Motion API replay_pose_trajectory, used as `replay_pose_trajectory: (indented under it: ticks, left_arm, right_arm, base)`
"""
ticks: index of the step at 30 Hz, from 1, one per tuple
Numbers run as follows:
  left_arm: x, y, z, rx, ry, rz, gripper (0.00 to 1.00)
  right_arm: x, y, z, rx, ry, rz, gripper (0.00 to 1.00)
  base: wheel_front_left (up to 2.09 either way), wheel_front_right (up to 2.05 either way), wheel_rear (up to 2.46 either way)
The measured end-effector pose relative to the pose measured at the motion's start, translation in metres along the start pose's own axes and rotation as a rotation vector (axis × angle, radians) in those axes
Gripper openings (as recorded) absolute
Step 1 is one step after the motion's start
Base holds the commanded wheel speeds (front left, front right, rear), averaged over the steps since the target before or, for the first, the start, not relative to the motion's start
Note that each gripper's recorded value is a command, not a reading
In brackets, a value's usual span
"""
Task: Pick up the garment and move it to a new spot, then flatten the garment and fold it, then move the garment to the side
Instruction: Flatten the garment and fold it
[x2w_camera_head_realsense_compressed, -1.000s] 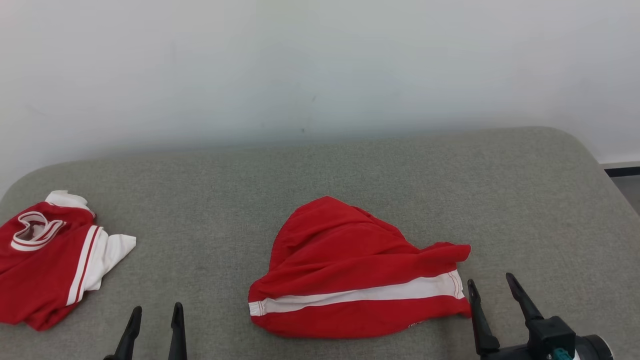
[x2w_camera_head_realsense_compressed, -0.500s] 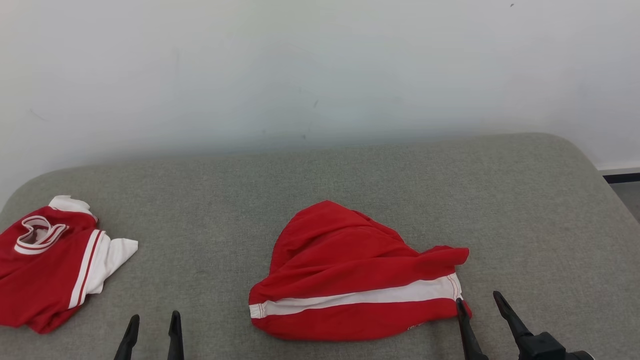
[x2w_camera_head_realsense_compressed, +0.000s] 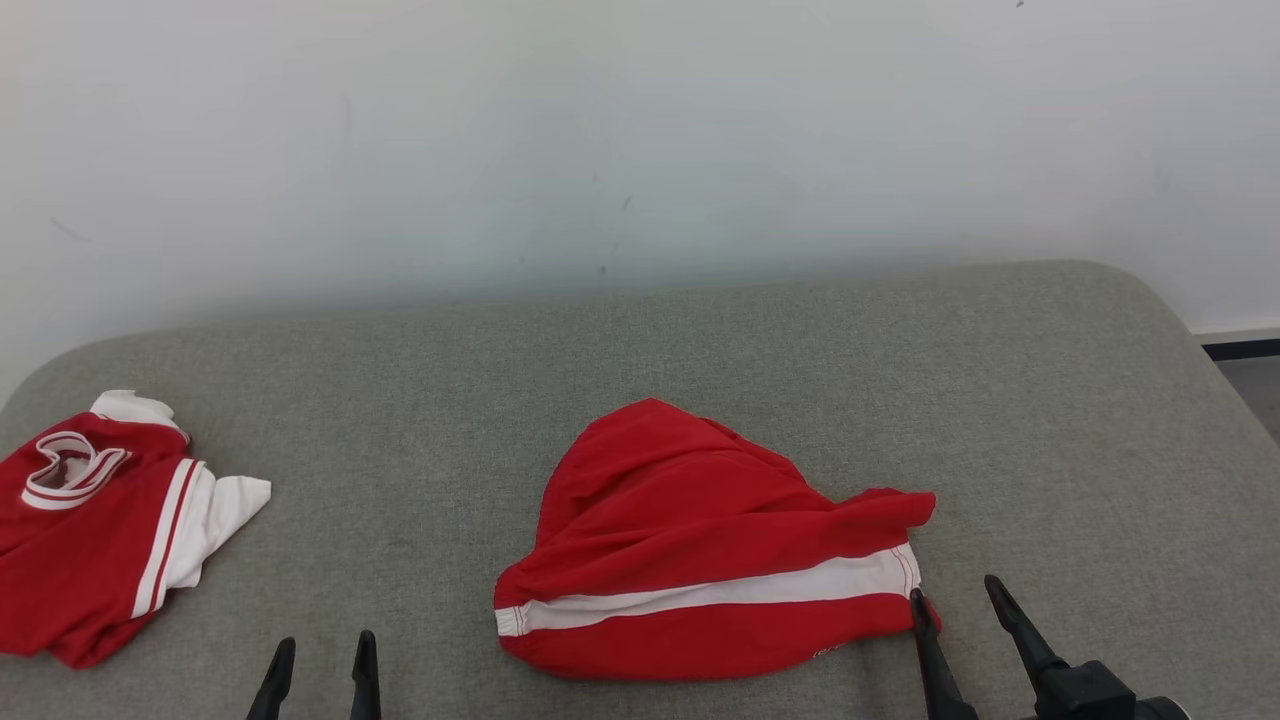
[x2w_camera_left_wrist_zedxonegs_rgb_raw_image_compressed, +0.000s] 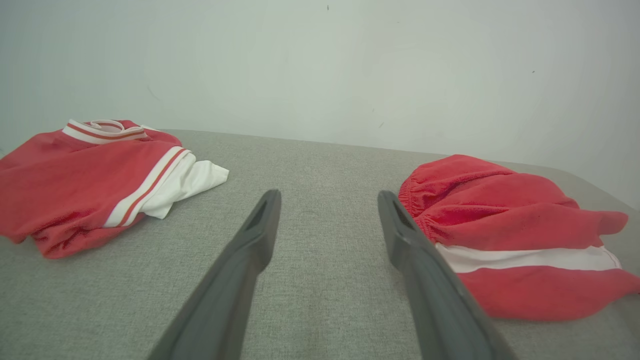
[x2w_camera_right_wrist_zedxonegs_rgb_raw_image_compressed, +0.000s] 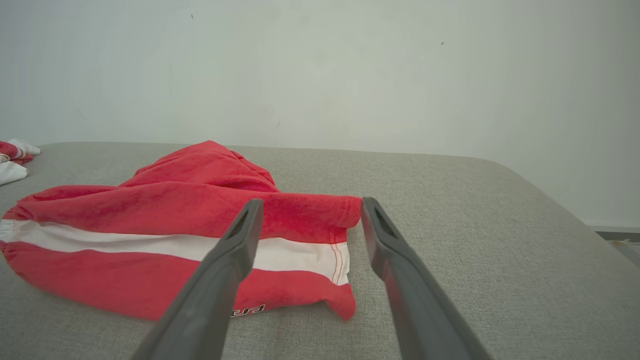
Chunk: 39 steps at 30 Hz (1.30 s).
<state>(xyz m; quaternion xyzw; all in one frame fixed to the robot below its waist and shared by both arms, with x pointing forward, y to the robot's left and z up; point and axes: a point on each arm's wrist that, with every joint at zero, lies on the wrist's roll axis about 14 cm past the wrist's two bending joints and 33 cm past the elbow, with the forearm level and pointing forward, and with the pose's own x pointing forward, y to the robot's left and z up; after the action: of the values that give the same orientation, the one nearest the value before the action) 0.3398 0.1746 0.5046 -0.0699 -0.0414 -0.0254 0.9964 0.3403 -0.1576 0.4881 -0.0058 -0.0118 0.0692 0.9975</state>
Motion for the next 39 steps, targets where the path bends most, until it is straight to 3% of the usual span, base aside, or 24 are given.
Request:
replay_pose_trajectory:
  ticks: [11,18,23,30,39]
  left_arm:
    - [0.000,-0.006,-0.005,-0.003,0.016,-0.018,1.00]
    - [-0.002,-0.033,-0.037,-0.036,0.122,-0.103,1.00]
    - [0.014,-0.059,-0.056,-0.075,0.222,-0.181,1.00]
    - [0.032,-0.072,-0.079,-0.083,0.320,-0.221,1.00]
    - [0.053,-0.082,-0.096,-0.074,0.370,-0.258,1.00]
  right_arm:
    - [-0.001,0.001,-0.001,0.003,0.004,0.001,1.00]
    - [0.002,-0.010,0.001,0.031,0.000,-0.034,1.00]
    - [0.022,-0.008,-0.009,0.033,0.104,-0.018,1.00]
    - [0.034,-0.014,-0.050,0.047,0.352,-0.025,1.00]
    - [0.057,-0.034,-0.079,0.126,0.516,-0.081,1.00]
  base:
    - [0.00,0.00,0.00]
    - [0.00,0.00,0.00]
    - [0.00,0.00,0.00]
    - [0.00,0.00,0.00]
    - [0.00,0.00,0.00]
